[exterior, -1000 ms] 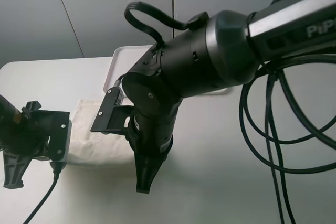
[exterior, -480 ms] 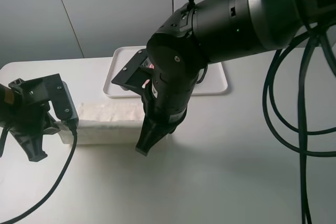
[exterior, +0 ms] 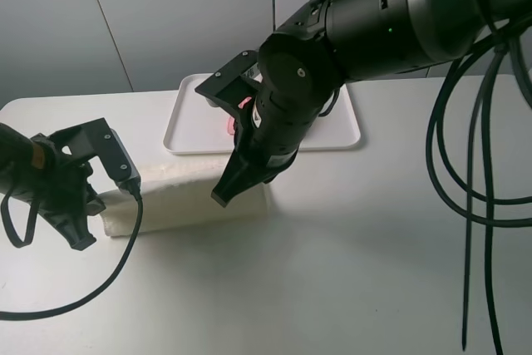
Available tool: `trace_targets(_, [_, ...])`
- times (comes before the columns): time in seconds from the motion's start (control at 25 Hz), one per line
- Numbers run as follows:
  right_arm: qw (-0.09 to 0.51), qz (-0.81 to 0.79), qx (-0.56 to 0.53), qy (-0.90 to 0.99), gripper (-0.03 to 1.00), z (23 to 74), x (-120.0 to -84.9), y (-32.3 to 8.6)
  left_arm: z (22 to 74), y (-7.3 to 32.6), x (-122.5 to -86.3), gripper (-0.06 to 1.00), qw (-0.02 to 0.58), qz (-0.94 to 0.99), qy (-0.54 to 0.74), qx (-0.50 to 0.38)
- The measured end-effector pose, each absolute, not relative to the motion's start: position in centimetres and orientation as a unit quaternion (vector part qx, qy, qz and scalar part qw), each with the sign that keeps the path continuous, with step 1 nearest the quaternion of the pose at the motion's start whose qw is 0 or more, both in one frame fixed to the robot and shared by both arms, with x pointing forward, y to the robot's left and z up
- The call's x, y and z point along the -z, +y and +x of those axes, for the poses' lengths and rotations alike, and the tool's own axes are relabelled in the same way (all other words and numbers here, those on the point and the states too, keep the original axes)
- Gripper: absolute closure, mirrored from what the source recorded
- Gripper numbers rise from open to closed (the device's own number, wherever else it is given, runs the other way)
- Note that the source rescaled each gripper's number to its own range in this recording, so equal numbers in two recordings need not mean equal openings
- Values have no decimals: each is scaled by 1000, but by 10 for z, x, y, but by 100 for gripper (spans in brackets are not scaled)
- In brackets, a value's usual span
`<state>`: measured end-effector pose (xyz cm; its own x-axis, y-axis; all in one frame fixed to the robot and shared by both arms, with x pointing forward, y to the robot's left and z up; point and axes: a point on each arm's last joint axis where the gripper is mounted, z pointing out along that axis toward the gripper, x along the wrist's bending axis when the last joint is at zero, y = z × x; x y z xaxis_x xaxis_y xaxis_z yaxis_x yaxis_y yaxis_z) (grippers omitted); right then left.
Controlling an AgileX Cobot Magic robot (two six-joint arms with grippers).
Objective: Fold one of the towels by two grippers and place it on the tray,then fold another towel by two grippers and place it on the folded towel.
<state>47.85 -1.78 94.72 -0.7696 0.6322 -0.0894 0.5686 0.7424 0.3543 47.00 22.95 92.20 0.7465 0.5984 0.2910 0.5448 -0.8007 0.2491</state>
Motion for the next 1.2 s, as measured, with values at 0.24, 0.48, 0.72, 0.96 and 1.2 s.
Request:
trace_targets(0.24, [114,331,-167,922,97,486,-931,-12,480,240,-921,93,97,902,371,-199])
trace_targets(0.48, [163,337,-186,908,97,498,-921,-10,489,255,-924,92,125,866,432,-217])
trace_targets(0.72, [201,347,-183,898,97,504,-921,-13,494,254,-926,72,155,852,442,-233])
trace_targets(0.96, [214,345,-207,890,46,508,-923,-11,496,253,-928,26,170,842,455,-237])
trace_targets(1.2, [206,390,-221,870,-2,509,-923,-10,497,253,-929,14,180,819,495,-228])
